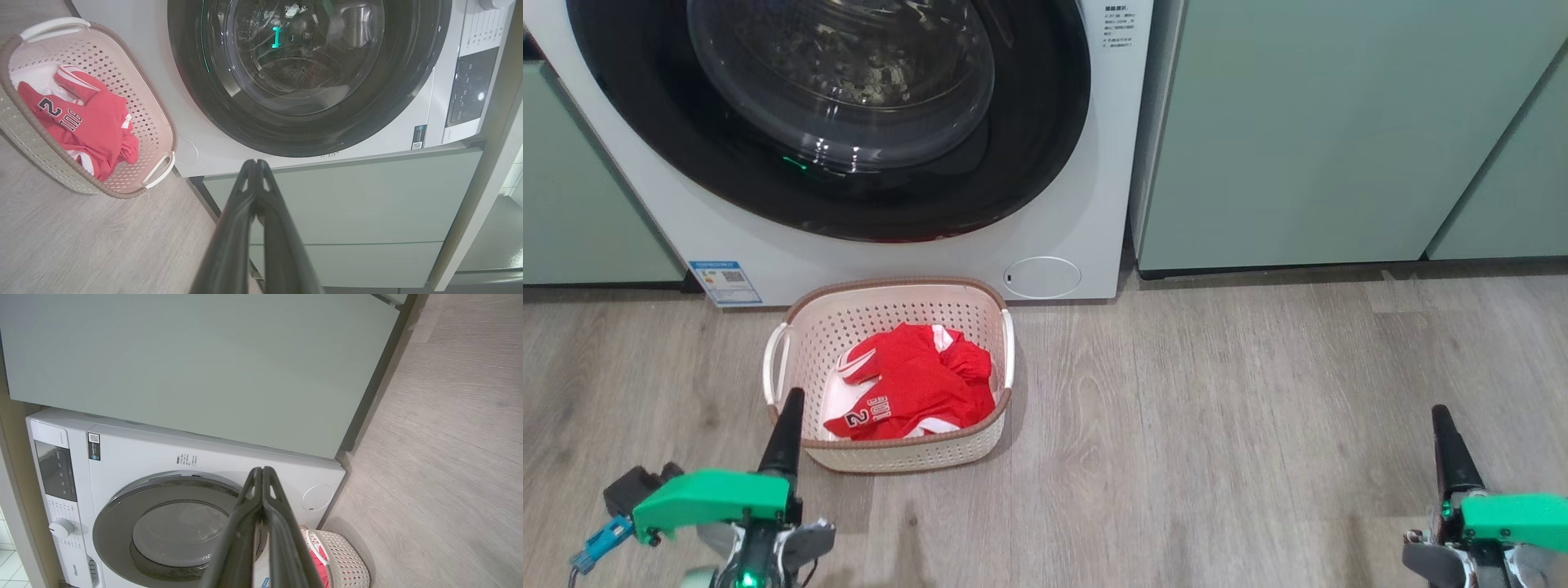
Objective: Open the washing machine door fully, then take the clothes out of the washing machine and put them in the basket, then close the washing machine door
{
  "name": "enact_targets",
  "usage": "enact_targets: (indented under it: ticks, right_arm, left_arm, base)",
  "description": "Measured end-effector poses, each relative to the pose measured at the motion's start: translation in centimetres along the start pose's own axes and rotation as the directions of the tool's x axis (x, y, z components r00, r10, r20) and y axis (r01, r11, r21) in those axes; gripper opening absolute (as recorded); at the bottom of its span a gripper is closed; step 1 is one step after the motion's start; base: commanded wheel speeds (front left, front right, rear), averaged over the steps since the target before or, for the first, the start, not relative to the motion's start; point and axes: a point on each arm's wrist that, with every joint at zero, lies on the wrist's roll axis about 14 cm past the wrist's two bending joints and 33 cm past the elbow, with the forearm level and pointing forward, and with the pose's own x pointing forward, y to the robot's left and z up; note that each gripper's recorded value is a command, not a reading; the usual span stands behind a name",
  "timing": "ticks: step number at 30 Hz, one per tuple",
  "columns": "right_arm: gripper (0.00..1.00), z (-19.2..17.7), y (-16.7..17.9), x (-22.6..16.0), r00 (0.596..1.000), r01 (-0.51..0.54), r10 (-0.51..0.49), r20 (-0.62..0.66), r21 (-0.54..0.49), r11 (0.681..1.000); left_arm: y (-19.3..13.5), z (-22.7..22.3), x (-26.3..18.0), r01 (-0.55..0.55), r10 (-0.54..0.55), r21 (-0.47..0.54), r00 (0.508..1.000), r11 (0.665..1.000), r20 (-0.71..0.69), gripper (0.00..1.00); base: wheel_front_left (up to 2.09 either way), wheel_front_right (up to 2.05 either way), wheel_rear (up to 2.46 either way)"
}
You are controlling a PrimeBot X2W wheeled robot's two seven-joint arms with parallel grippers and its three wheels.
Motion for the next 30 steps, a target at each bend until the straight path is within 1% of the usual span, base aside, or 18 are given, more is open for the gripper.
enact_targets:
  ticks: [11,17,23,30]
  right_arm:
    - [0.00,0.0,0.6,0.2,1.000,-0.020,0.020,-0.002,0.118,0.993]
    - [0.00,0.2,1.5,0.6,0.999,-0.049,0.050,-0.002,0.180,0.982]
    - [0.00,0.4,1.6,0.7,0.998,-0.057,0.058,0.000,0.240,0.969]
    - [0.00,0.4,1.6,0.7,0.998,-0.057,0.059,0.001,0.245,0.968]
  left_arm:
    - [-1.1,0.3,0.1,0.039,-0.039,-0.108,0.999,0.993,0.003,0.00]
    - [-1.8,0.4,0.2,0.064,-0.064,-0.166,0.998,0.984,0.007,0.00]
    - [-2.5,0.4,0.2,0.086,-0.087,-0.223,0.996,0.971,0.005,0.00]
    - [-2.6,0.5,0.2,0.090,-0.091,-0.228,0.996,0.970,0.007,0.00]
  base:
    - [0.00,0.00,0.00]
    - [0.00,0.00,0.00]
    - [0.00,0.00,0.00]
    - [0.00,0.00,0.00]
